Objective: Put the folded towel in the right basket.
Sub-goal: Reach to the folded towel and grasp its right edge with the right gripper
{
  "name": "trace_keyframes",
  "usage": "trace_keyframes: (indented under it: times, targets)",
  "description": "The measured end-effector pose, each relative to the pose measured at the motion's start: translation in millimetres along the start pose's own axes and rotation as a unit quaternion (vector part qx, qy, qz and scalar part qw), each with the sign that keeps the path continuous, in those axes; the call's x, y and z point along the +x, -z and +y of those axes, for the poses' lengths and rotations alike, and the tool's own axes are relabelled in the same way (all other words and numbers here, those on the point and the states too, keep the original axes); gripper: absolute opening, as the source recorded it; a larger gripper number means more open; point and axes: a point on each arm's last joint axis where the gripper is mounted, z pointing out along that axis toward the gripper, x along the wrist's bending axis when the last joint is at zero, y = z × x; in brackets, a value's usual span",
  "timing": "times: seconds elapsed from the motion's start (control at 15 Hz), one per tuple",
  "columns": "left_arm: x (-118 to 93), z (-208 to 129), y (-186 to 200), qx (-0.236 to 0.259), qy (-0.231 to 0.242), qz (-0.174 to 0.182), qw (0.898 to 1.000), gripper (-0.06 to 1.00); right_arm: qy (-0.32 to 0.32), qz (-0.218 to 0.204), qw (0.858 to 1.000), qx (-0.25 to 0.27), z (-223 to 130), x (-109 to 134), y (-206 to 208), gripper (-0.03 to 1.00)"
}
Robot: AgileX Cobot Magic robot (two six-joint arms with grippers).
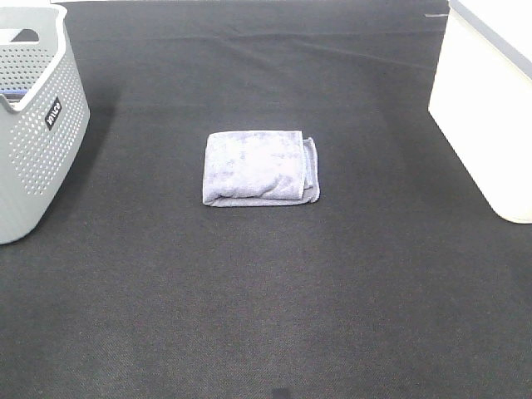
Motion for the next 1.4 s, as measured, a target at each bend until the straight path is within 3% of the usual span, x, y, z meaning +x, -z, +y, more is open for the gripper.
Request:
trace_keyframes:
  times: [0.4, 0.6, 0.73, 1.0, 1.4]
  targets:
    - [0, 0, 0, 0.000, 0.000, 0.000, 1.000, 0.97, 0.012, 0.027, 0.997, 0.065, 110, -5, -81, 0.73]
    - [0, 0, 0, 0.000, 0.000, 0.000, 1.000, 0.97, 0.042, 0.054, 0.994, 0.089, 136, 18, -125, 0.73]
    - [0, 0, 0, 0.000, 0.000, 0.000, 1.000, 0.97, 0.052, 0.077, 0.989, 0.113, 142, 34, -159, 0.73]
    - [0, 0, 0, 0.000, 0.000, 0.000, 1.000, 0.97, 0.009, 0.132, 0.977, 0.166, 132, 38, -240, 0.73]
    - [0, 0, 0, 0.000, 0.000, 0.000, 1.000, 0.97, -0.065, 0.211, 0.940, 0.260, 73, 35, -342, 0.73]
